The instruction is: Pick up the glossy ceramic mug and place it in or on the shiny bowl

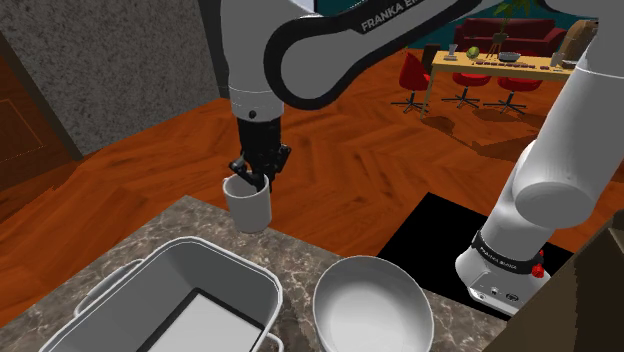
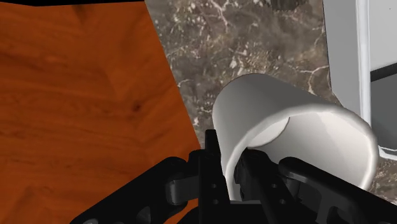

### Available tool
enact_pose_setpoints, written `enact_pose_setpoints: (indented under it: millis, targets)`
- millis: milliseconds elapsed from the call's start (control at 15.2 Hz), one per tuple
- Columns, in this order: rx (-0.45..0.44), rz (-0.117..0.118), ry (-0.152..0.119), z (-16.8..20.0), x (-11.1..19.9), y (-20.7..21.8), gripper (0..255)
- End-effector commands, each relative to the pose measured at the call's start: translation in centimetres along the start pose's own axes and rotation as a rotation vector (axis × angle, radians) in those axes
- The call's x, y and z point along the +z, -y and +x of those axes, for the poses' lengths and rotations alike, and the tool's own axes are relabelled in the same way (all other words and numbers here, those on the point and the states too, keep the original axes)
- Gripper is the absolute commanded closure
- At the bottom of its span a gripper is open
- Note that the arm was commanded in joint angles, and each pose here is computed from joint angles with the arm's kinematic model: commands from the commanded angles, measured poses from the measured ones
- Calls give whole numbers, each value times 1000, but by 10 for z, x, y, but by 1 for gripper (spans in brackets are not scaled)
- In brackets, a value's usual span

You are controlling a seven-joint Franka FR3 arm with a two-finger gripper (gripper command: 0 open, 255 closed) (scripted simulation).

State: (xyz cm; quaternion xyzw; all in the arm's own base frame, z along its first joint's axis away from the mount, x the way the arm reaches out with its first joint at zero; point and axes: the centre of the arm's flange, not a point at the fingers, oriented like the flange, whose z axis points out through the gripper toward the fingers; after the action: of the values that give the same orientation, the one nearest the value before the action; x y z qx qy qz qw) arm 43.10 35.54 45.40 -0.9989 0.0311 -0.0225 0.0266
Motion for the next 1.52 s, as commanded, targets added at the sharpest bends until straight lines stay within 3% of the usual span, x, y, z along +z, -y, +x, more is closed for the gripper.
enact_pose_setpoints:
  millis: [0,528,1452]
  targets:
    - [0,0,0,1,-10,1,255]
    - [0,0,0,2,-50,3,255]
    - [0,0,0,-180,-75,-18,255]
